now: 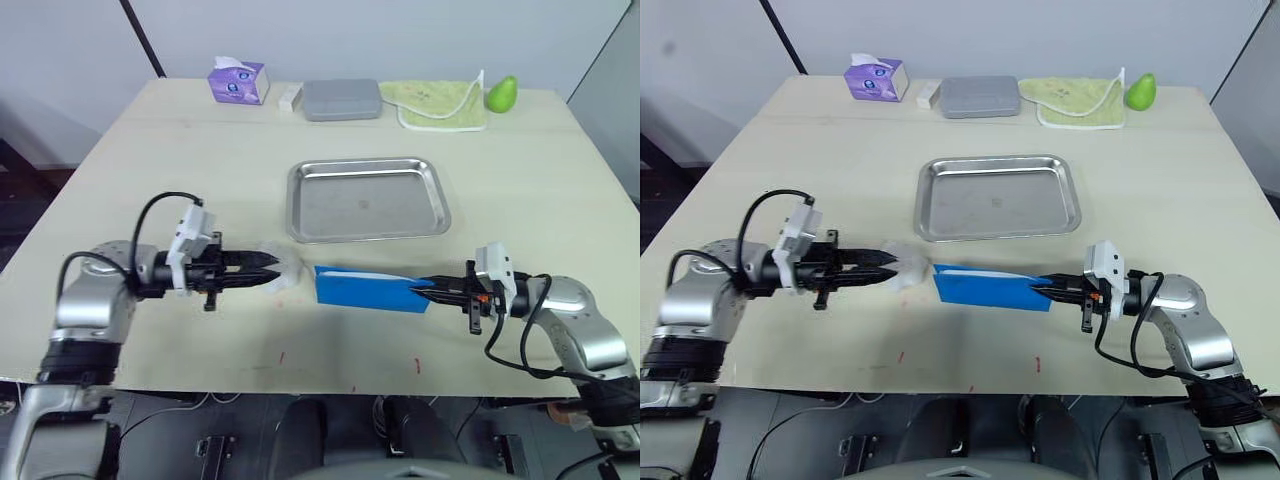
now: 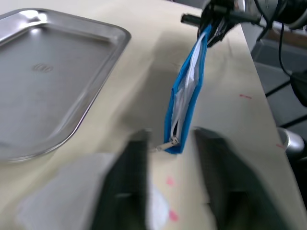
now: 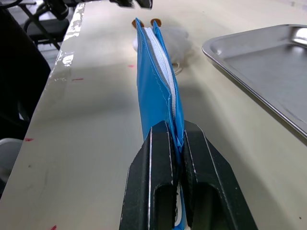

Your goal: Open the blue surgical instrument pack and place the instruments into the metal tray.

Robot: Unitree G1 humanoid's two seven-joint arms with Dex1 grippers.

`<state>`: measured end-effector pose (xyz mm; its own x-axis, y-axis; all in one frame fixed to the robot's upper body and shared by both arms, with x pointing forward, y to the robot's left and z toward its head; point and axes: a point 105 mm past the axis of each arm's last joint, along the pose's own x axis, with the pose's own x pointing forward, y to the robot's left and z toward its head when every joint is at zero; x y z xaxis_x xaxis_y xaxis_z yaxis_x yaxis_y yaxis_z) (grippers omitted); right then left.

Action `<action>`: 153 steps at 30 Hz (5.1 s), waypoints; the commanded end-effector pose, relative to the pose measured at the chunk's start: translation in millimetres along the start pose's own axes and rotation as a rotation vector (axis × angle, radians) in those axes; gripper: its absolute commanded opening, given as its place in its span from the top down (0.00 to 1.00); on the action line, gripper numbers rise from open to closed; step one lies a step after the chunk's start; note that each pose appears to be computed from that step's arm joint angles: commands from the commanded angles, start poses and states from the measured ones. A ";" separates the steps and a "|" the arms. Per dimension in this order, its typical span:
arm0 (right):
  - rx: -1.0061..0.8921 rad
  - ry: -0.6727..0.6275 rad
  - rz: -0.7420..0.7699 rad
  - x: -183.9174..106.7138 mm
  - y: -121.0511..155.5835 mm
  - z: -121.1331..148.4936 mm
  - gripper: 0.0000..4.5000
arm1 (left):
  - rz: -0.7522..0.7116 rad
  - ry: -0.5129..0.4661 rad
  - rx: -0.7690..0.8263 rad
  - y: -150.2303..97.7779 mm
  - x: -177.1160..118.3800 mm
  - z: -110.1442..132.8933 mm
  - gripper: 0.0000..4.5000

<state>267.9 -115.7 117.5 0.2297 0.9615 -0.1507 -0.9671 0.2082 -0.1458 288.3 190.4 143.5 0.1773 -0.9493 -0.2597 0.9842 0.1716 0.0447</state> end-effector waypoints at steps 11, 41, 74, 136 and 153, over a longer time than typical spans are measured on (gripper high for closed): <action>-0.035 0.021 0.027 4.5 2.6 4.1 1.00 | -0.085 -0.001 0.099 5.8 27.1 9.1 0.73; -0.052 0.039 0.035 6.7 0.2 4.4 1.00 | -0.158 -0.035 0.126 1.6 59.5 4.7 0.73; 0.226 0.007 -0.075 -54.5 7.9 61.1 0.66 | -0.134 -0.054 0.105 1.2 60.8 -2.6 1.00; 0.201 0.431 0.146 0.6 64.4 -43.4 0.99 | 0.119 0.259 0.170 46.0 99.0 -46.7 1.00; 0.210 0.420 0.135 -2.0 63.4 -49.2 1.00 | 0.108 0.215 0.076 34.7 86.7 -43.9 0.89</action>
<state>212.3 -108.9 65.0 0.0794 0.8449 -0.5290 -0.9850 0.1482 0.0889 340.7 116.6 88.6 0.2786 -0.8627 -0.4220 0.9577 0.2167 0.1892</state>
